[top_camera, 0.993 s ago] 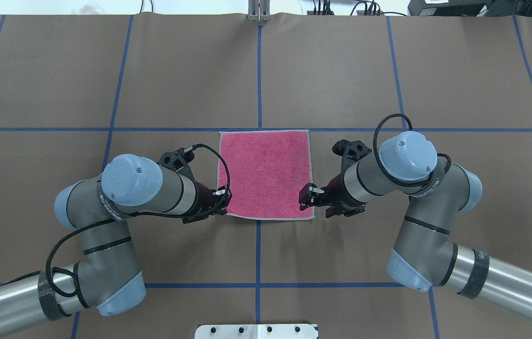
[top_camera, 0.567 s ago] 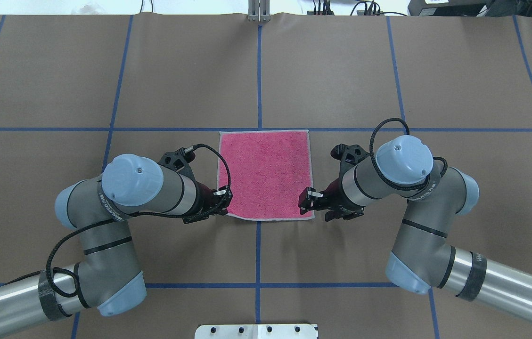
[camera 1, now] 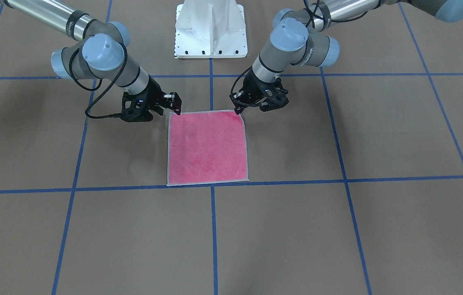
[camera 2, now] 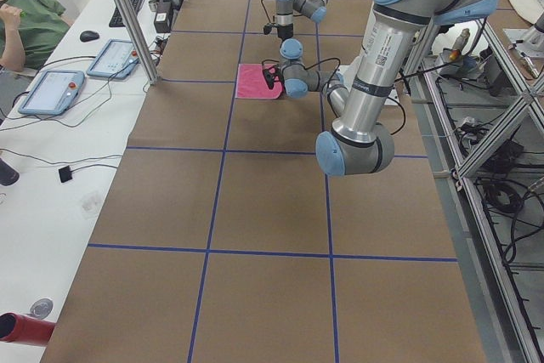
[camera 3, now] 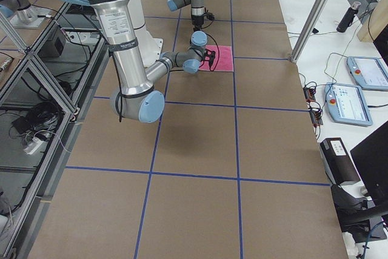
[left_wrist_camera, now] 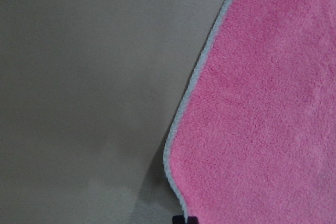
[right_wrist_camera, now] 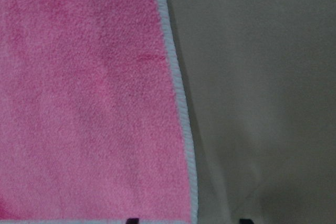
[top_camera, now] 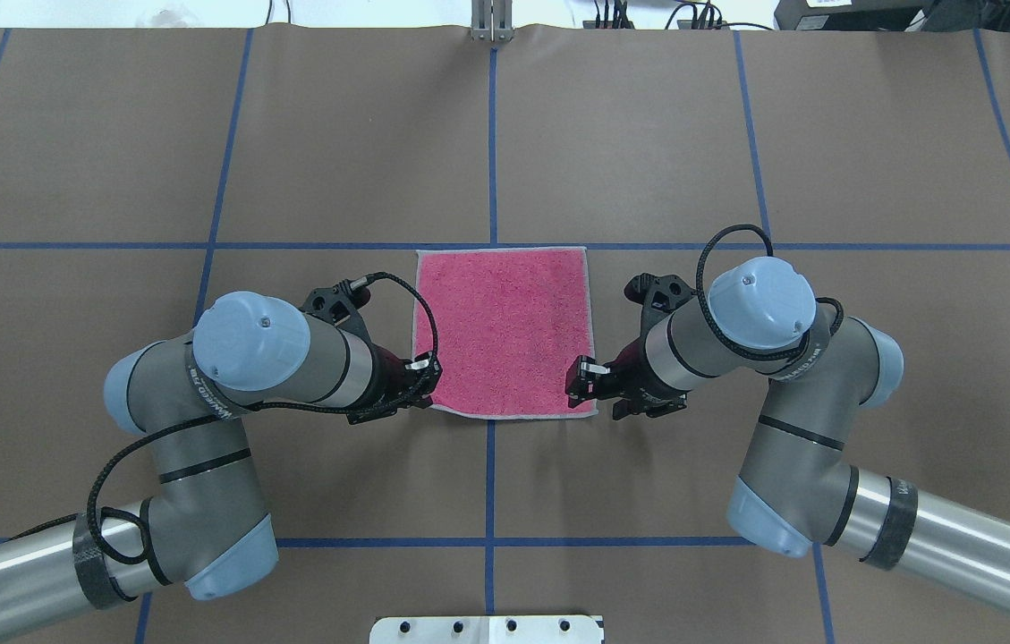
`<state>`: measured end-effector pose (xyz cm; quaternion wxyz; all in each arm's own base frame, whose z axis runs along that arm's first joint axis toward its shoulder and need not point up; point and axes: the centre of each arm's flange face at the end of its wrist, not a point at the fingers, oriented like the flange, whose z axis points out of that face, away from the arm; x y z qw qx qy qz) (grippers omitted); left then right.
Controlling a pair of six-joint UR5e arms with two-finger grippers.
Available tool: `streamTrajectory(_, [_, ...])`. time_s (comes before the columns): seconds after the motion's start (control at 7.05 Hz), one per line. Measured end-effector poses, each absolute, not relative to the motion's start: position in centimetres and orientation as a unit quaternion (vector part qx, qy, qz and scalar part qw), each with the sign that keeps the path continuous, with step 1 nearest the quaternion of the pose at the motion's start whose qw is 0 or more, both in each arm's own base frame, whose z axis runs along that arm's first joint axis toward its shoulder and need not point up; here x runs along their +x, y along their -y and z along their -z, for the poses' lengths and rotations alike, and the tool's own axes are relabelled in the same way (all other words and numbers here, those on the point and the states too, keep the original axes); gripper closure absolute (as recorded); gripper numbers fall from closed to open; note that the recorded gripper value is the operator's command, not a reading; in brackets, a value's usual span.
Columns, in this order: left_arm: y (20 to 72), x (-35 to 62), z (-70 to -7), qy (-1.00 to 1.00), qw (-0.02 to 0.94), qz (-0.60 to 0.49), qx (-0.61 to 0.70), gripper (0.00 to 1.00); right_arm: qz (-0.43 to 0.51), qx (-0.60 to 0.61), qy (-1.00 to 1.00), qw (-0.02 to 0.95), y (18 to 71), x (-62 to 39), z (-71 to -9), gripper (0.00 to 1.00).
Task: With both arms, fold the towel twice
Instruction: 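Close both grippers on the near corners of the pink towel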
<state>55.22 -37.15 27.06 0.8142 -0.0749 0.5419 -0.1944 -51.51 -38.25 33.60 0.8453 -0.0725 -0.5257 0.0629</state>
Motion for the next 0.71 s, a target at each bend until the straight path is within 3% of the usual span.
streamTrajectory(0.71, [37.14, 55.23, -26.83, -0.543, 0.814, 0.193, -0.076, 1.00, -0.063, -0.074, 0.525, 0.846, 38.43, -51.86, -33.65, 0.37])
